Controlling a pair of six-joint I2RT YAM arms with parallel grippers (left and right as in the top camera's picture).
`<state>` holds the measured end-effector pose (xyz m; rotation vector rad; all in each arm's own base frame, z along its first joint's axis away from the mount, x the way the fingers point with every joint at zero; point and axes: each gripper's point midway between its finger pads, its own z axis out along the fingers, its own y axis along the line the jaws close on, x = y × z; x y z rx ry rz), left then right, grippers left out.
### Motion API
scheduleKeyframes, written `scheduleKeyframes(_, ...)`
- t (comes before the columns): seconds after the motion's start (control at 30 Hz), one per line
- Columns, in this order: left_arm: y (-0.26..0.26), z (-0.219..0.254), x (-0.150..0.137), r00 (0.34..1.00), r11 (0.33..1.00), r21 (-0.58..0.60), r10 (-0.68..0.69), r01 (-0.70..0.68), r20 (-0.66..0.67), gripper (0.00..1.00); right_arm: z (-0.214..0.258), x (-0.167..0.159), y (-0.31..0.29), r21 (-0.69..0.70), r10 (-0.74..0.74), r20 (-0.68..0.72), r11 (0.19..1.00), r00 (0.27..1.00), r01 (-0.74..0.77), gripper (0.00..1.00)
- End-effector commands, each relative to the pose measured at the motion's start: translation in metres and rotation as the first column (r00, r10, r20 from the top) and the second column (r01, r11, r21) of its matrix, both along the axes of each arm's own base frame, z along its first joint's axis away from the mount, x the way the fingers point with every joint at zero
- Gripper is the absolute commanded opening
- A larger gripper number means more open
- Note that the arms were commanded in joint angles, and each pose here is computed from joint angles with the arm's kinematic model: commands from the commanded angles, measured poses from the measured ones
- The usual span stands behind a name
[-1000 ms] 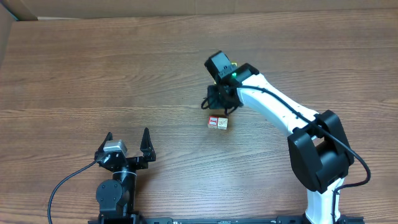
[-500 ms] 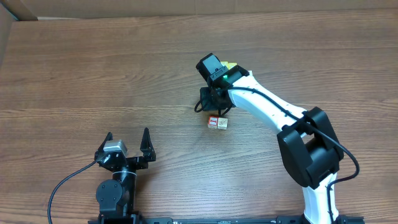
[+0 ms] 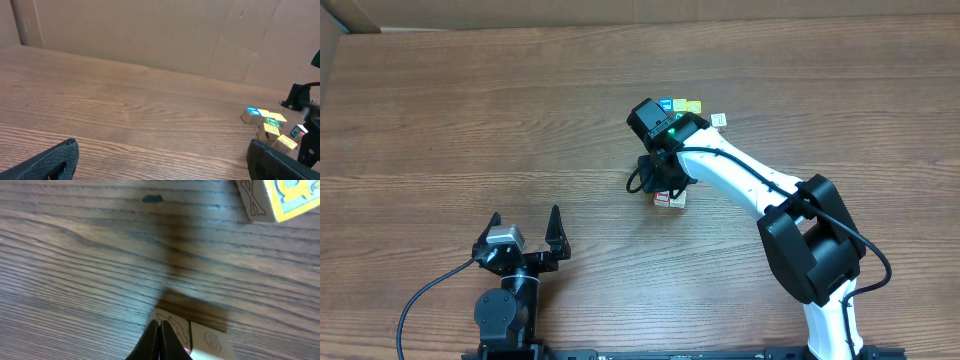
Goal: Flip 4 blocks
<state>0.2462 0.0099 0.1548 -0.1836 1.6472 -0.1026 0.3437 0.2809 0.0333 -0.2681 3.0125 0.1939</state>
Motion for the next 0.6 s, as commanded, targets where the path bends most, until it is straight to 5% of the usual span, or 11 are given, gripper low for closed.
scheduleKeyframes(0.0, -0.004, 0.001, 0.0, 1.0, 1.0, 0.018, -0.02, 0.02, 0.006, 1.0, -0.004, -0.001, -0.002, -0.016, 0.011, -0.008, 1.0, 1.0, -0.011, 0.04)
scheduleKeyframes(0.57, -0.004, 0.001, 0.0, 1.0, 1.0, 0.018, -0.02, 0.02, 0.006, 1.0, -0.002, 0.018, 0.005, 0.006, 0.003, 0.075, 1.0, 0.997, -0.004, 0.04)
